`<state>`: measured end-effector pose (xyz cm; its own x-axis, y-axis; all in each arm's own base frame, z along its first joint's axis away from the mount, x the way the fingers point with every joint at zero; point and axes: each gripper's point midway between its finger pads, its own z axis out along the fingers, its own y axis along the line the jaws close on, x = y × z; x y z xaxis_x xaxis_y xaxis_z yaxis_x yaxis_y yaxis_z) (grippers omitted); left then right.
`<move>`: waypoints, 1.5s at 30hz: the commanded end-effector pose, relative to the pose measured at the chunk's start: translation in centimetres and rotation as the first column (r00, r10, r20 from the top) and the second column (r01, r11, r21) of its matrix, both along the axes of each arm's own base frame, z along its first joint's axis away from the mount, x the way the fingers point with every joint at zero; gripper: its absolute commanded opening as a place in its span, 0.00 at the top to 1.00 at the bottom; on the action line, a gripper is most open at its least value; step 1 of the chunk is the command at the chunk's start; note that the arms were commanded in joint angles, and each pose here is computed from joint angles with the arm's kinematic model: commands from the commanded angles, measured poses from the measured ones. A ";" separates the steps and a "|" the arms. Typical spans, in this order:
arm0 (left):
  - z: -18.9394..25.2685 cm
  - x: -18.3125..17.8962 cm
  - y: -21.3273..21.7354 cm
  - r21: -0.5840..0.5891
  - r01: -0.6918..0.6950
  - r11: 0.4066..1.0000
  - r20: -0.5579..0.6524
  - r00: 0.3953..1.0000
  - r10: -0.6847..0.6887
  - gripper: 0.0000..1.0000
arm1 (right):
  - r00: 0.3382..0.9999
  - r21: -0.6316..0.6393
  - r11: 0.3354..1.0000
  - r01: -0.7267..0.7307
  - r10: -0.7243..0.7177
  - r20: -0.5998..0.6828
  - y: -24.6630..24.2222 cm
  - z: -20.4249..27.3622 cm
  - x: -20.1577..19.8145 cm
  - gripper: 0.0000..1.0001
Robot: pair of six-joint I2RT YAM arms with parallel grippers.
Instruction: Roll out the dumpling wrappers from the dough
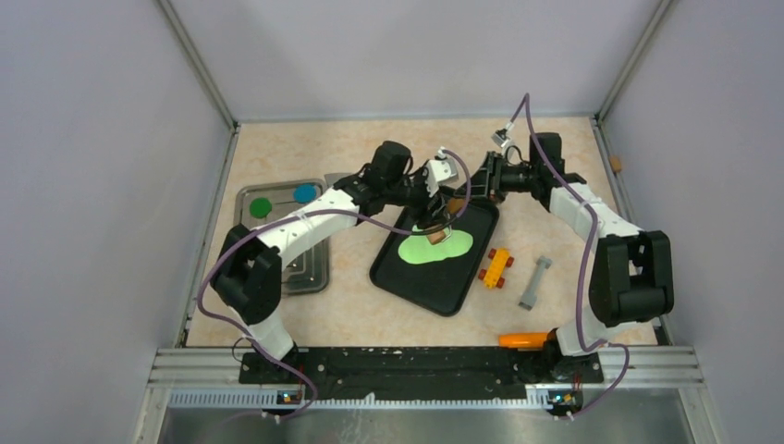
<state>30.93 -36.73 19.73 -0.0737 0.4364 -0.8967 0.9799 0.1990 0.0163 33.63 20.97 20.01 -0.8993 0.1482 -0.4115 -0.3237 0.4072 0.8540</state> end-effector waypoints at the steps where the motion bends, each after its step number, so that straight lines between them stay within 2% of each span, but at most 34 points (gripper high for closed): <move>1: 3.0 2.6 -1.9 -0.073 -0.054 0.996 0.105 0.993 0.062 0.31 | 0.998 0.087 0.995 -0.057 0.054 0.031 0.7 2.4 -0.8 1.00; 8: 2.0 2.6 -3.0 -0.067 -0.029 0.997 0.081 0.996 0.035 0.35 | 0.999 0.087 0.995 -0.040 0.038 0.019 0.6 2.4 -1.2 1.00; 10: 1.7 1.6 -3.4 -0.068 0.027 0.997 0.046 0.999 -0.024 0.35 | 0.999 0.086 0.996 -0.037 0.036 0.014 0.6 2.2 -1.2 1.00; 12: 1.8 -0.7 -4.0 -0.086 0.145 0.986 -0.015 0.989 -0.146 0.35 | 1.000 0.081 0.996 -0.029 0.029 0.011 0.5 2.0 -1.1 1.00; 14: 1.4 -1.4 -4.3 -0.069 0.178 0.982 -0.064 0.981 -0.183 0.37 | 1.000 0.080 0.996 -0.025 0.025 0.006 0.5 1.9 -0.9 1.00; 20: -0.5 2.2 -3.9 0.013 0.003 1.000 0.028 1.000 -0.004 0.64 | 0.999 0.083 0.996 -0.018 0.020 -0.026 0.6 1.5 -0.6 1.00; 25: -1.9 2.6 -2.9 0.059 -0.036 0.998 0.028 0.999 0.034 0.87 | 0.999 0.088 0.996 -0.009 0.012 -0.034 0.3 1.5 -0.2 0.99; 28: -2.8 2.1 -2.0 0.098 -0.042 0.994 -0.008 0.999 0.043 0.96 | 1.000 0.087 0.996 -0.002 0.004 -0.022 0.2 1.7 0.1 0.74; 31: -3.7 1.4 -0.8 0.116 -0.046 0.992 -0.046 0.998 0.051 1.00 | 1.000 0.082 0.997 0.009 -0.009 0.006 -0.3 2.0 0.7 0.51; 33: -4.2 0.9 0.1 0.124 -0.049 0.991 -0.063 0.996 0.057 1.00 | 0.999 0.066 0.998 0.022 -0.024 0.035 -0.8 2.1 1.2 0.42; 35: -4.8 0.3 1.2 0.135 -0.058 0.989 -0.088 0.994 0.070 1.00 | 0.997 0.044 0.998 0.041 -0.044 0.063 -1.6 2.1 1.9 0.38; 37: -5.2 0.2 2.5 0.144 -0.083 0.986 -0.108 0.989 0.099 1.00 | 0.994 -0.012 0.997 0.079 -0.078 0.080 -2.8 1.6 2.8 0.36; 40: -5.5 0.7 4.6 0.161 -0.145 0.976 -0.117 0.979 0.164 1.00 | 0.977 -0.183 0.971 0.157 -0.126 0.170 -5.5 0.1 4.9 0.37; 42: -5.5 1.6 6.2 0.189 -0.213 0.959 -0.108 0.966 0.236 1.00 | 0.958 -0.356 0.907 0.227 -0.141 0.251 -8.2 -1.2 6.6 0.39; 45: -5.4 3.2 8.5 0.228 -0.293 0.929 -0.102 0.941 0.322 1.00 | 0.930 -0.560 0.761 0.328 -0.155 0.334 -12.3 -2.6 8.8 0.43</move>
<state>30.89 -30.57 9.69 -0.3649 0.6077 -0.7054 0.9105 0.3913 -0.1339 39.73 14.55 19.48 -0.7859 0.1781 -0.5921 -0.3406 0.6745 0.6550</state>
